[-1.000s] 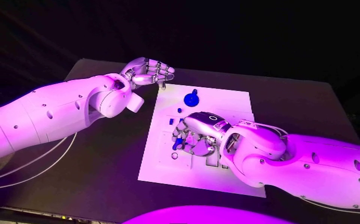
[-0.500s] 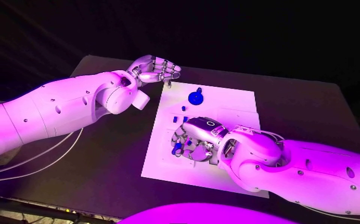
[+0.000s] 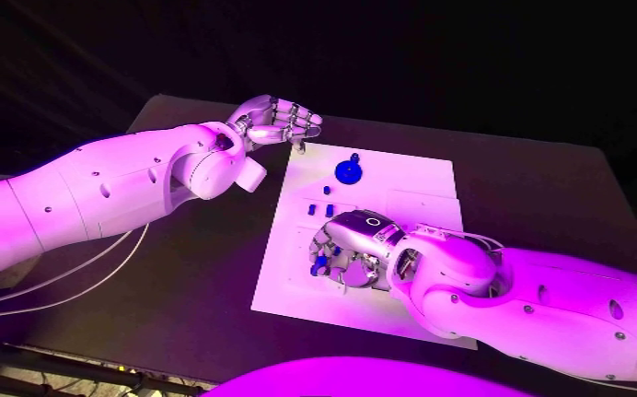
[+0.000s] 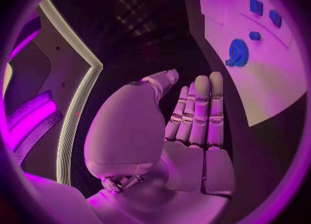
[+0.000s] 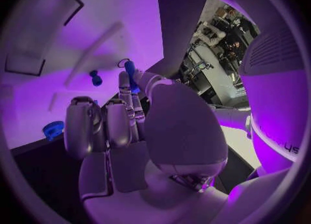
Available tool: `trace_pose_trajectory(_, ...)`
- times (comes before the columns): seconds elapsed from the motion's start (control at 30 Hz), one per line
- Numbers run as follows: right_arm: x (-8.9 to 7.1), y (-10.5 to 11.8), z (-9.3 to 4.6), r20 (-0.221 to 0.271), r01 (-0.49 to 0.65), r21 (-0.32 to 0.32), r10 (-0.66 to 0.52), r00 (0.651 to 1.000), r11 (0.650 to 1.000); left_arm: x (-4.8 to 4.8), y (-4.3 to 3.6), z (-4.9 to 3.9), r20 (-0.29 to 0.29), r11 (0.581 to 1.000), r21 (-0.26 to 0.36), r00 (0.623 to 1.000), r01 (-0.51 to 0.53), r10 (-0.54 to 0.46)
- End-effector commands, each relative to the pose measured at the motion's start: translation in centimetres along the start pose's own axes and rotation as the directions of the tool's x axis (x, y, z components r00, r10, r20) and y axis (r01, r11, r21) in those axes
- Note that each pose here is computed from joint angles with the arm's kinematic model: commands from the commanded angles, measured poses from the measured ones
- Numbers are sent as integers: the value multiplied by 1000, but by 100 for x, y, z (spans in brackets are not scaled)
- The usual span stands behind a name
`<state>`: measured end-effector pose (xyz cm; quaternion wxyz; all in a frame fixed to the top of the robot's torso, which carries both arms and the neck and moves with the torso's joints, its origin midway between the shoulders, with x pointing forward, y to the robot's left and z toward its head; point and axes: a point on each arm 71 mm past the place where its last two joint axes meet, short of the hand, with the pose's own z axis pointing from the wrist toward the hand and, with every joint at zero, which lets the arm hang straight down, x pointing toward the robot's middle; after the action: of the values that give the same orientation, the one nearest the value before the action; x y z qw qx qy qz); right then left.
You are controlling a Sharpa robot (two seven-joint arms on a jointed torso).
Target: Assemble the parts on the task board
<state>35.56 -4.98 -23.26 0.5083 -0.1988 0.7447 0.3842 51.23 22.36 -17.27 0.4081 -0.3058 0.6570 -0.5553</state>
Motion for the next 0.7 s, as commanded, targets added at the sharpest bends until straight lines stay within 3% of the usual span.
trace_pose_trajectory(0.03, 29, 7, 3, -16, 38, -4, -38, 999, 999, 24, -13, 3, -17, 1000, 7, 1000, 6, -6)
trace_pose_trajectory(0.7, 65, -50, 33, 0, 65, 30, -65, 998, 997, 10, -13, -10, -14, 1000, 5, 1000, 4, -4)
